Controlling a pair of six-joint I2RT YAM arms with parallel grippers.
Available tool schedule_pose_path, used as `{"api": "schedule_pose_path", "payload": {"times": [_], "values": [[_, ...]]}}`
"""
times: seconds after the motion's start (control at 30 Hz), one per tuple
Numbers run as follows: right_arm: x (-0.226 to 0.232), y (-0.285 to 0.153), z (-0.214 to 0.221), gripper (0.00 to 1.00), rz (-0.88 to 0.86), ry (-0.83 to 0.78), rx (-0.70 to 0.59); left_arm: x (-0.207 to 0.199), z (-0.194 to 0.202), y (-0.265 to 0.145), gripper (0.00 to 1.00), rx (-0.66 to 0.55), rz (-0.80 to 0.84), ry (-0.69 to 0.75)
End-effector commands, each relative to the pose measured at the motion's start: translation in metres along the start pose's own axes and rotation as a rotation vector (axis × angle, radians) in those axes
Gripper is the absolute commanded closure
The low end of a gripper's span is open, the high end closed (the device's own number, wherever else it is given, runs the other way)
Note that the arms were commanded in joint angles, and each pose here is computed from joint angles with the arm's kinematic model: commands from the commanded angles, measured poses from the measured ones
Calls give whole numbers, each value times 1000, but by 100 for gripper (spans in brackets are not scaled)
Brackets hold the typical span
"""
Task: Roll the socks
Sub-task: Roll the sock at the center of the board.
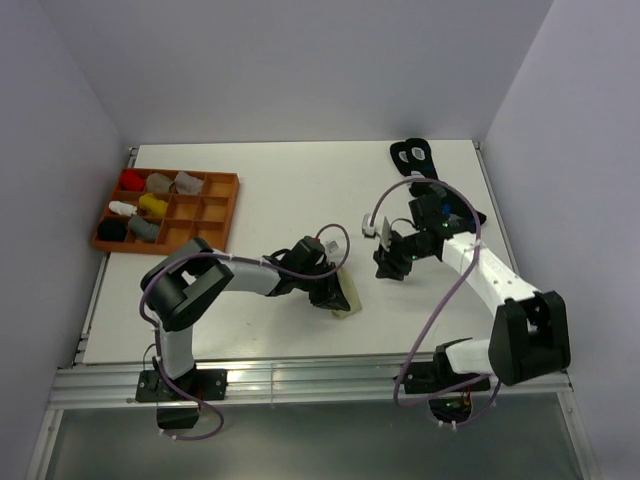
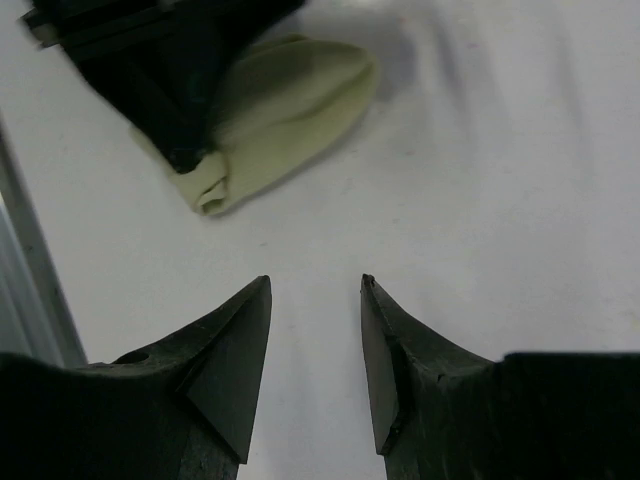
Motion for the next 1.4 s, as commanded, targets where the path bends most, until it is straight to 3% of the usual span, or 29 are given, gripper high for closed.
{"api": "schedule_pose_path", "payload": {"times": [0.0, 0.17, 0.47, 0.93, 1.37], "values": [[28, 0, 9, 52, -63, -186, -1, 51, 40, 9, 100, 271, -174, -103], [58, 16, 15, 51, -62, -335, 11, 58, 46, 12, 100, 366, -167, -151], [88, 39, 13, 52, -146, -446, 33, 51, 36, 10, 100, 366, -168, -180], [124, 65, 19, 59, -187, -530, 72, 49, 29, 13, 100, 358, -162, -192], [121, 84, 16, 61, -139, -543, 120, 48, 31, 10, 100, 357, -148, -181]]}}
Point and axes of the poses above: each gripper's point midway between its finger pads, its own y axis out along the fingers, its own x axis along the line the jaws close on, z = x × y, the point moved 10 cm from there along -y, back along the fingers, and after that the axes turned 1 degree about -y, right-handed, at the moved point
